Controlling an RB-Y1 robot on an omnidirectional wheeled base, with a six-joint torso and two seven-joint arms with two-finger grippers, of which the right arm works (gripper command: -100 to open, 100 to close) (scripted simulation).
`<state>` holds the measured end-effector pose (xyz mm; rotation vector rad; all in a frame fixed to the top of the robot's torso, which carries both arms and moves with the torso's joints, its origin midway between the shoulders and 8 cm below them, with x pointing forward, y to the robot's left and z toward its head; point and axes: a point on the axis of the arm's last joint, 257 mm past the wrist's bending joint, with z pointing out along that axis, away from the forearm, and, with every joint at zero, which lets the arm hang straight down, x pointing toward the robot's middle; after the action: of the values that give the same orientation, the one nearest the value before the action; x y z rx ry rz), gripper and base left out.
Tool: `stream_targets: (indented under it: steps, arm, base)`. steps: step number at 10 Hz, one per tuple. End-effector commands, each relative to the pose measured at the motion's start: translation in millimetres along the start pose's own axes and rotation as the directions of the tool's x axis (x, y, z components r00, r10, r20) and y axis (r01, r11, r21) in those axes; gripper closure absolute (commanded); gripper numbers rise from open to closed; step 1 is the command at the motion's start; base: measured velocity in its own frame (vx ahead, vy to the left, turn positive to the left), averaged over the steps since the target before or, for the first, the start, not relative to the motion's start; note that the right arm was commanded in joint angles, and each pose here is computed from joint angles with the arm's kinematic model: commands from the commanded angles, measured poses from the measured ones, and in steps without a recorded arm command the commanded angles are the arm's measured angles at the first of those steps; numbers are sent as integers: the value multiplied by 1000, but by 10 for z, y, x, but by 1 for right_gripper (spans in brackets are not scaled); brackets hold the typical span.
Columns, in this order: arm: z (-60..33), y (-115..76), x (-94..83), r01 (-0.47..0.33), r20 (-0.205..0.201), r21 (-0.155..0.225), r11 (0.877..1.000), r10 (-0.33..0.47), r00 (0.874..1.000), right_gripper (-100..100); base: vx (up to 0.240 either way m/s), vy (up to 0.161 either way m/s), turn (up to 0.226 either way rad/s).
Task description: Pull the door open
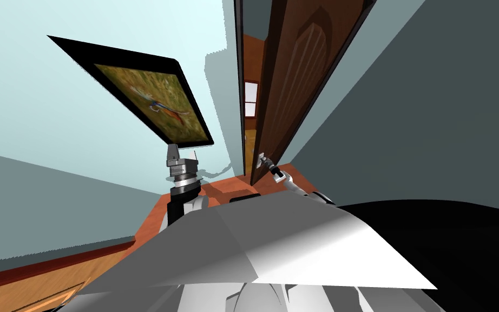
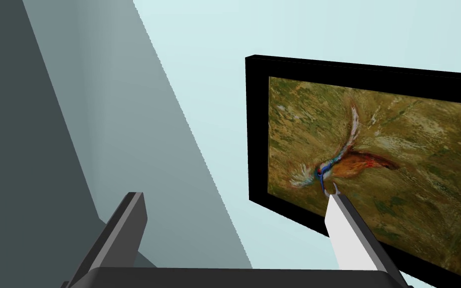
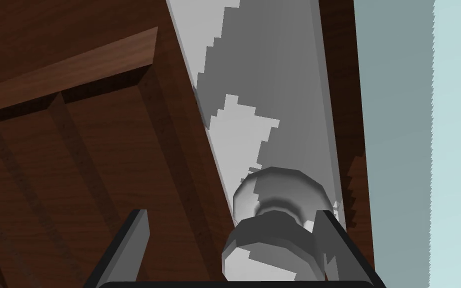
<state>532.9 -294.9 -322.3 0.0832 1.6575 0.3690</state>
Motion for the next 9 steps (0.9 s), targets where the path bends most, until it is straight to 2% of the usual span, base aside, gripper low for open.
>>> stream_targets:
  steps: [1, 2, 3, 9]
  arm:
    - [-30, -236, -146, -38, 15, 52, 998, 38, 999, 100]
    - [-30, -236, -146, -38, 15, 52, 998, 38, 999, 100]
    - [-13, -337, -117, -101, 10, 97, 990, 101, 995, 100]
    - [-14, -353, -111, -112, 10, 103, 988, 111, 994, 100]
  base:
    - [-36, -7, -13]
    - [-14, 1, -13]
    - [-15, 1, -39]
    - [-6, -4, -4]
